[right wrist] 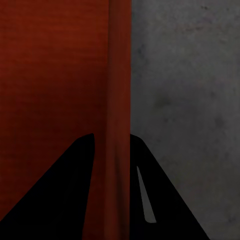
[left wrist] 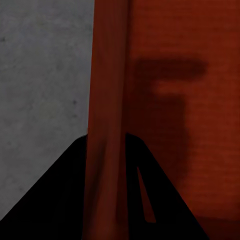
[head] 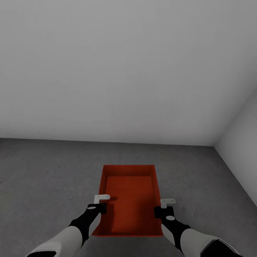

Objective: Move the two storage containers from the living room to the garage. In the garage, place one container on the floor and stack the other container on top of it (either order is fine).

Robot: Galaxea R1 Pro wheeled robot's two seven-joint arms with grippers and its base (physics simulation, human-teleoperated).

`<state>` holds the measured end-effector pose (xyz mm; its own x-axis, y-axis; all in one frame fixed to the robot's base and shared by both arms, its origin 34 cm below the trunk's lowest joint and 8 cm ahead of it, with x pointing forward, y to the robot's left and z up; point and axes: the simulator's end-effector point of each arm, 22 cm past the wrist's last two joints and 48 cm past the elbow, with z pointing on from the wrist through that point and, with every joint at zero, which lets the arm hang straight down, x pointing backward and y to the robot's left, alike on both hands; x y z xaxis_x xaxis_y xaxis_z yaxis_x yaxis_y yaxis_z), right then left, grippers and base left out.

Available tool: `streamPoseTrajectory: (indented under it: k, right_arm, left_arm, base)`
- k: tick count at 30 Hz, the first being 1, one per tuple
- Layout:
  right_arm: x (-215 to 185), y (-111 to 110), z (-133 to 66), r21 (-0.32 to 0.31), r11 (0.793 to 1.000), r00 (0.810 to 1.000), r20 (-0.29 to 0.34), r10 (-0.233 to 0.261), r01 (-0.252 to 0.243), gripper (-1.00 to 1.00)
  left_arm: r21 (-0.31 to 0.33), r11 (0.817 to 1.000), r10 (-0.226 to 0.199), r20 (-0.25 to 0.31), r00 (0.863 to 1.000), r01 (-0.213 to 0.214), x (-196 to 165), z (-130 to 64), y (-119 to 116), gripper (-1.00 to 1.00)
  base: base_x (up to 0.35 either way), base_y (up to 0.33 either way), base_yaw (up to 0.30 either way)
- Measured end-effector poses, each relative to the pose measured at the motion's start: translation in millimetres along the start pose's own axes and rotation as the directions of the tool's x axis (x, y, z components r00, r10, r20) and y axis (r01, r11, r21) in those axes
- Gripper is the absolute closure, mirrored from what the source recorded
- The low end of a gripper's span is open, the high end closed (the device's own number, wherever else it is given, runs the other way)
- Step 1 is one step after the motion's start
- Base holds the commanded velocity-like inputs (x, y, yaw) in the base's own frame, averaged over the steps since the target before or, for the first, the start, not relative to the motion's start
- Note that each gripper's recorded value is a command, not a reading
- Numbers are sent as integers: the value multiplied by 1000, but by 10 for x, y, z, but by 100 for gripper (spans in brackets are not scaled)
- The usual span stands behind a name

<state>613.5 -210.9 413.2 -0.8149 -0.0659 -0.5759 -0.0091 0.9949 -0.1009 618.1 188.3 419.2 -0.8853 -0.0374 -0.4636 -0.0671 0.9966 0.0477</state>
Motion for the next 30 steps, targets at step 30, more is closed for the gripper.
streamPoseTrajectory:
  k: [30]
  right_arm:
    - [233,28,163,-2,1000,1000,-22,-1,1,100]
  left_arm:
    - [-1,1000,1,-22,1000,-1,208,196,-7,100]
  base:
    - [0,0,0]
